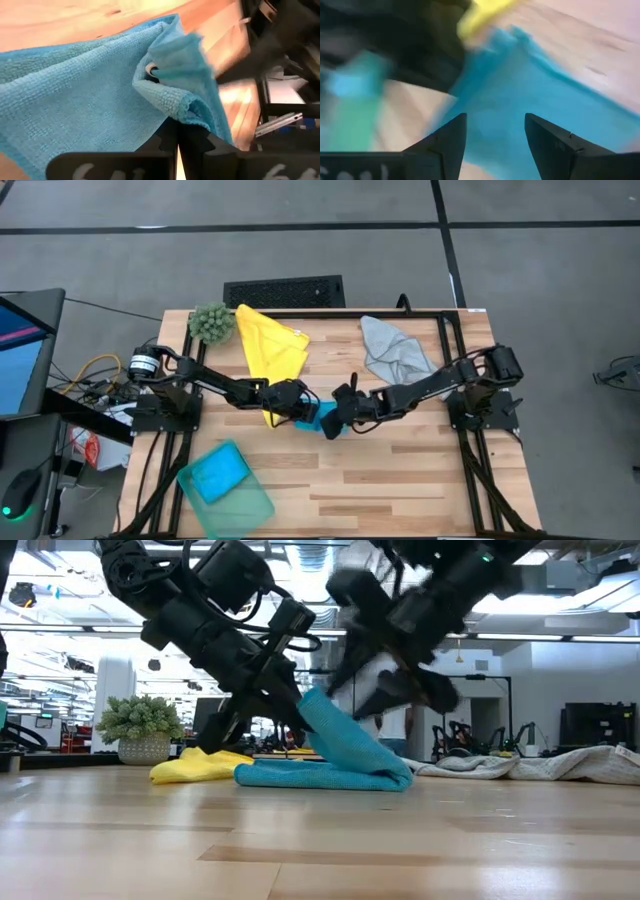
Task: Fold microfiber towels
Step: Fold the blue towel
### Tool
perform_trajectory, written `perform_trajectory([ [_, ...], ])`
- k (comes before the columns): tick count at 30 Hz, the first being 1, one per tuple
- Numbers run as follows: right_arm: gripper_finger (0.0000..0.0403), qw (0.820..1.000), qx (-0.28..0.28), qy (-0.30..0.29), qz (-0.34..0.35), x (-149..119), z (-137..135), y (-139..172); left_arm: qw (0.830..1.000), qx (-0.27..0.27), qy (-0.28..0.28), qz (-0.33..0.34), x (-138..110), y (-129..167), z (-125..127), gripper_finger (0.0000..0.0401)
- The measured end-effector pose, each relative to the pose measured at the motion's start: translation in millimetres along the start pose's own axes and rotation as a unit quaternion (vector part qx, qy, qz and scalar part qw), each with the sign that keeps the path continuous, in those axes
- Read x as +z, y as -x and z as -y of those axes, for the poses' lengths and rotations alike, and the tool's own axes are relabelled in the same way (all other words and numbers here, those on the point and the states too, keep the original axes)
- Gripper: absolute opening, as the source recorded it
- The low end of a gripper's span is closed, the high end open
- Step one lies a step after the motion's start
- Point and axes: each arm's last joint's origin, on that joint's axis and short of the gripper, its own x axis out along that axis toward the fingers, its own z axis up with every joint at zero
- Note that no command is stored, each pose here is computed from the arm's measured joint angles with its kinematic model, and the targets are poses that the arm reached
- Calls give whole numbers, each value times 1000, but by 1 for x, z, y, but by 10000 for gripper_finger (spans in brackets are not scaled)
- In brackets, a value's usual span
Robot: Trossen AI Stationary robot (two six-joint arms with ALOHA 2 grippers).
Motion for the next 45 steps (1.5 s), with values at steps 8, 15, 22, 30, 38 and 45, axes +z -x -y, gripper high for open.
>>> perform_trajectory([
  [8,224,1000,7,9,10,17,-1,-6,1000,-12,-4,16,12,8,4,0],
  [15,224,1000,8,26,-1,23,-5,-25,1000,-10,-13,27,19,18,8,0],
  [22,224,999,19,43,-7,28,-9,-32,1000,-2,-15,5,16,22,7,0],
  [30,224,998,41,53,-1,36,-8,-33,999,27,-5,-40,22,41,4,0],
  [38,224,996,52,68,12,40,-9,-33,992,122,-14,18,25,96,6,0],
  [45,224,996,37,80,0,49,-10,-1,997,53,-39,33,9,106,28,0],
])
